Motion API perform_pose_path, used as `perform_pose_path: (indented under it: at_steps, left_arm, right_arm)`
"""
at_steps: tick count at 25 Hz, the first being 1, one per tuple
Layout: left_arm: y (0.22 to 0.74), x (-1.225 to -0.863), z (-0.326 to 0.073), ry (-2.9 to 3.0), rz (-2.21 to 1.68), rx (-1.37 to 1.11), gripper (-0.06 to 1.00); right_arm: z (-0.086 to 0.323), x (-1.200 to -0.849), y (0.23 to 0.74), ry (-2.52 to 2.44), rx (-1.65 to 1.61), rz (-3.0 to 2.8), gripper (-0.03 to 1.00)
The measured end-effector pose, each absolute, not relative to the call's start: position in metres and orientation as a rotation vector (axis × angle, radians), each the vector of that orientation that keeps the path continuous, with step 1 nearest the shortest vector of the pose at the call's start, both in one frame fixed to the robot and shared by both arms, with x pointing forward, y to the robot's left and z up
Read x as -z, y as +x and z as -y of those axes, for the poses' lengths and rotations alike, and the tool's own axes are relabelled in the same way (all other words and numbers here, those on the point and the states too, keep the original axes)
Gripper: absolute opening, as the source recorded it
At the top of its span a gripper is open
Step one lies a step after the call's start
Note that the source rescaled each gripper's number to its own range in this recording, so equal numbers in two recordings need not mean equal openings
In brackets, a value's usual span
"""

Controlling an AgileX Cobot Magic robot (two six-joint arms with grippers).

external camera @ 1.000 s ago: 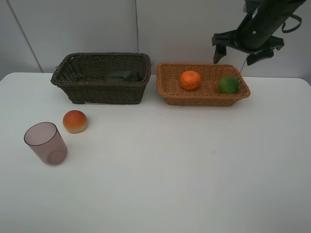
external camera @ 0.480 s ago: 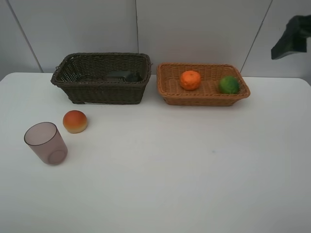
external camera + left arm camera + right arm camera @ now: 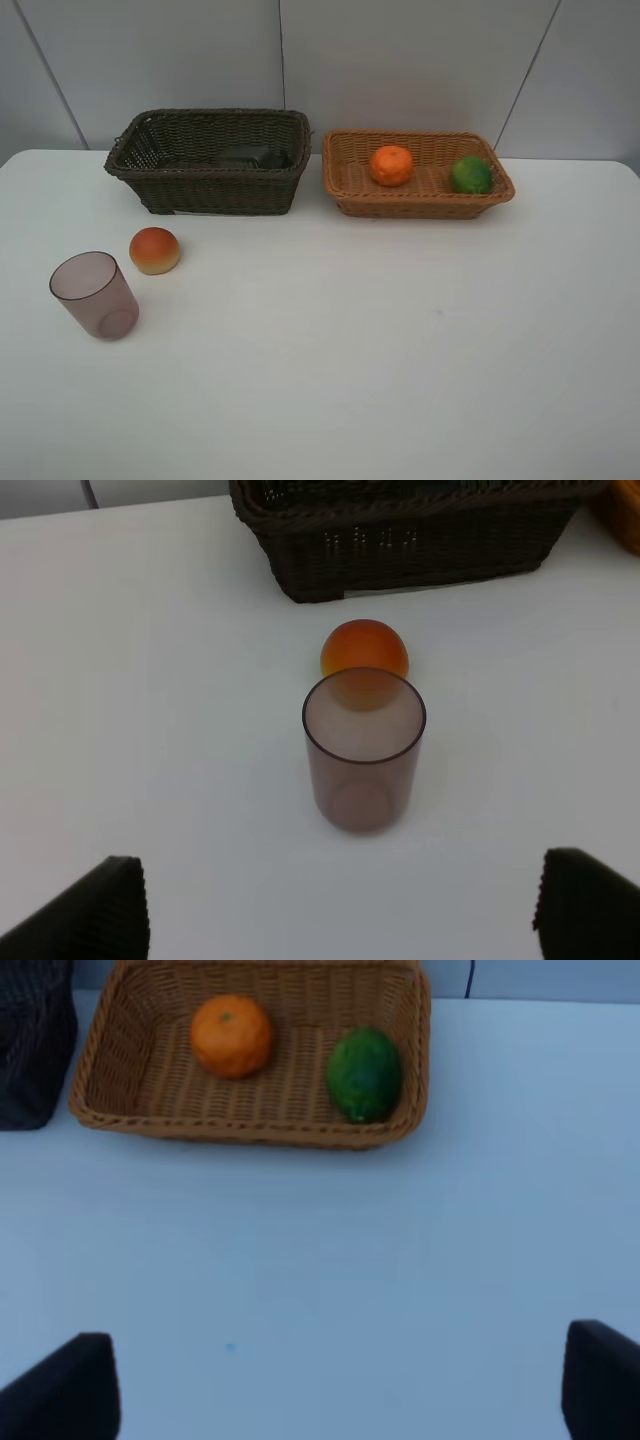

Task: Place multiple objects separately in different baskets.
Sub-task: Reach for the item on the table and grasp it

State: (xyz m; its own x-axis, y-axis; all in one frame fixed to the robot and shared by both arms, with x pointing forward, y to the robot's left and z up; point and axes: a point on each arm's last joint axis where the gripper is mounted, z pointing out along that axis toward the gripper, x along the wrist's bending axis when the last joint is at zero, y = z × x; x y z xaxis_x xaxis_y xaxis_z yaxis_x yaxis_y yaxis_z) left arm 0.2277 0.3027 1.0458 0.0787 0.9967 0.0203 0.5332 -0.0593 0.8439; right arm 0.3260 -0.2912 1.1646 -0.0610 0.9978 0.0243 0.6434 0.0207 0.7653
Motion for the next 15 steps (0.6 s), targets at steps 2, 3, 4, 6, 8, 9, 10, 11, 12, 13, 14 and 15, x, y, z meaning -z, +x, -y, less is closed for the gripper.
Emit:
perform_pose_path:
  at_steps: [2, 3, 4, 6, 8, 9, 10, 11, 12, 13, 14, 15]
  left_arm:
    - [0.228, -1.046, -0.303, 1.678, -1.533, -0.864, 1.0]
    - [0.228, -1.046, -0.303, 1.678, -1.533, -0.864, 1.0]
    - [0.228, -1.046, -0.303, 1.678, -1.533, -0.864, 1.0]
    - [0.228, -1.046, -0.303, 1.678, -1.533, -0.864, 1.0]
    - [0.228, -1.046, -0.303, 1.678, -1.533, -0.864, 1.0]
    - [0.228, -1.046, -0.303, 1.678, -1.533, -0.864, 1.0]
    - [0.228, -1.046, -0.303, 1.678, -1.533, -0.864, 1.0]
    - [0.228, -1.046, -0.303, 1.678, -1.533, -0.864, 1.0]
    - [0.228, -1.046, -0.303, 1.678, -1.533, -0.864, 1.0]
    - [0.228, -1.046, -0.303, 1.678, -1.533, -0.864, 1.0]
    - [0.228, -1.046, -0.303, 1.678, -1.533, -0.864, 1.0]
    - [0.228, -1.046, -0.303, 1.678, -1.533, -0.864, 1.0]
  right_arm:
    - [0.293, -1.161, 0.308, 1.646, -0.871, -1.735, 0.92]
    - [0.294, -1.158, 0.299, 1.633, -0.884, -1.721, 0.92]
    - [0.295, -1.154, 0.291, 1.621, -0.896, -1.708, 0.92]
    - [0.297, -1.144, 0.276, 1.603, -0.911, -1.688, 0.92]
    - [0.298, -1.131, 0.262, 1.583, -0.927, -1.666, 0.92]
    - [0.299, -1.125, 0.256, 1.573, -0.937, -1.655, 0.92]
    - [0.3, -1.119, 0.25, 1.557, -0.955, -1.638, 0.92]
    - [0.3, -1.112, 0.244, 1.536, -0.978, -1.615, 0.92]
    - [0.301, -1.108, 0.238, 1.51, -1.004, -1.588, 0.92]
    - [0.301, -1.101, 0.234, 1.494, -1.02, -1.571, 0.92]
    - [0.302, -1.095, 0.23, 1.476, -1.038, -1.553, 0.92]
    - [0.302, -1.088, 0.226, 1.462, -1.05, -1.539, 0.92]
